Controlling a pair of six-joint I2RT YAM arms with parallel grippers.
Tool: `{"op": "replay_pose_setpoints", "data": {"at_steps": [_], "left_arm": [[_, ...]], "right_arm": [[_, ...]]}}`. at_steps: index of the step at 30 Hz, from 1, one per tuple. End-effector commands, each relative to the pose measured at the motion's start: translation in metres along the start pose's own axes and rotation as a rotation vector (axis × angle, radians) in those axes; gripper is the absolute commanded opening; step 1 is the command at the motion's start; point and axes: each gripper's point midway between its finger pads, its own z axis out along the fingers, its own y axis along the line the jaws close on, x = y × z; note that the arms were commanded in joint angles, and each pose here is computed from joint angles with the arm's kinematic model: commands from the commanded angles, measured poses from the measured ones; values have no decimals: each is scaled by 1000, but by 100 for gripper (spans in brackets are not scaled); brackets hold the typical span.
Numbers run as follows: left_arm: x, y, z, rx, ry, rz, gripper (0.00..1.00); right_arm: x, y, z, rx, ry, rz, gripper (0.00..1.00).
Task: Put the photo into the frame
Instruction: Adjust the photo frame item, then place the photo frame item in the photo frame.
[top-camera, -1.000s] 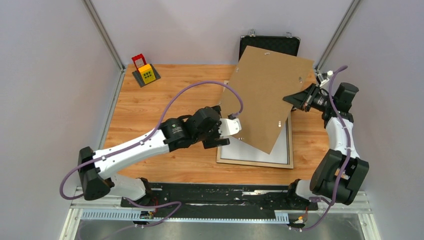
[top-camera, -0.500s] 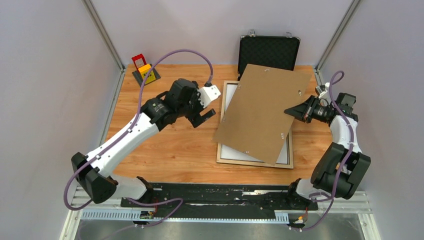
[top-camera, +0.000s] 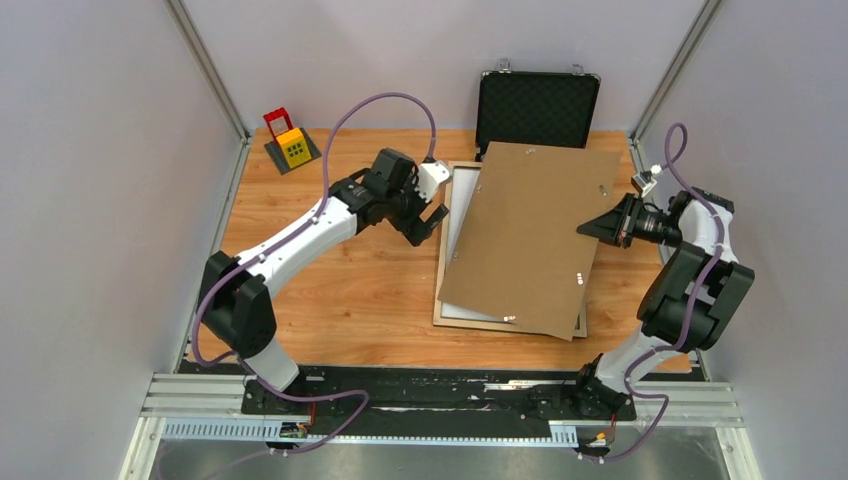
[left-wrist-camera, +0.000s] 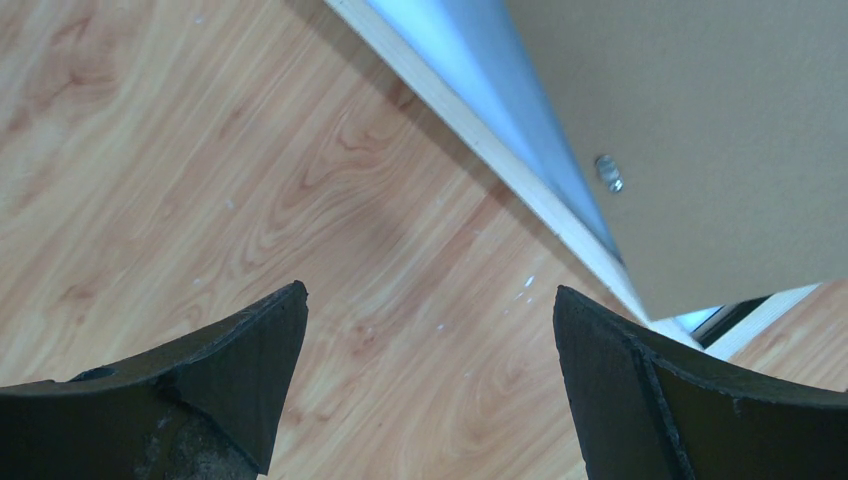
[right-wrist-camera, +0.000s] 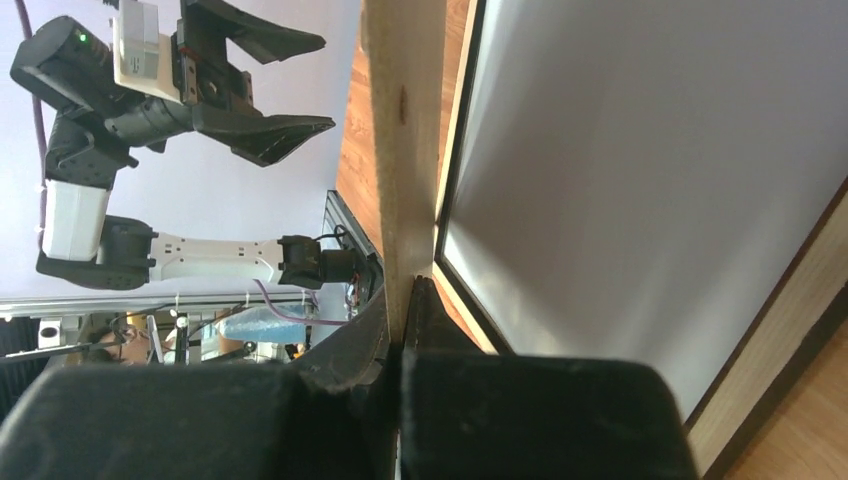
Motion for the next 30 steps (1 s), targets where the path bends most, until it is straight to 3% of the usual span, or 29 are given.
{"op": "replay_pose_setpoints", "data": {"at_steps": [1, 13, 22, 30], "left_arm": [[-47, -8, 5, 85, -146, -104, 100], [-81, -48, 41, 401, -205, -241, 100], [-82, -53, 76, 464, -196, -309, 100], [-78, -66, 84, 547, -189, -346, 100]], "right_arm": [[-2, 22, -7, -101, -41, -76, 0], [-3, 48, -10, -148, -88, -132, 0], [-3, 55, -10, -174, -104, -121, 0], [-4, 56, -10, -185, -111, -110, 0]]}}
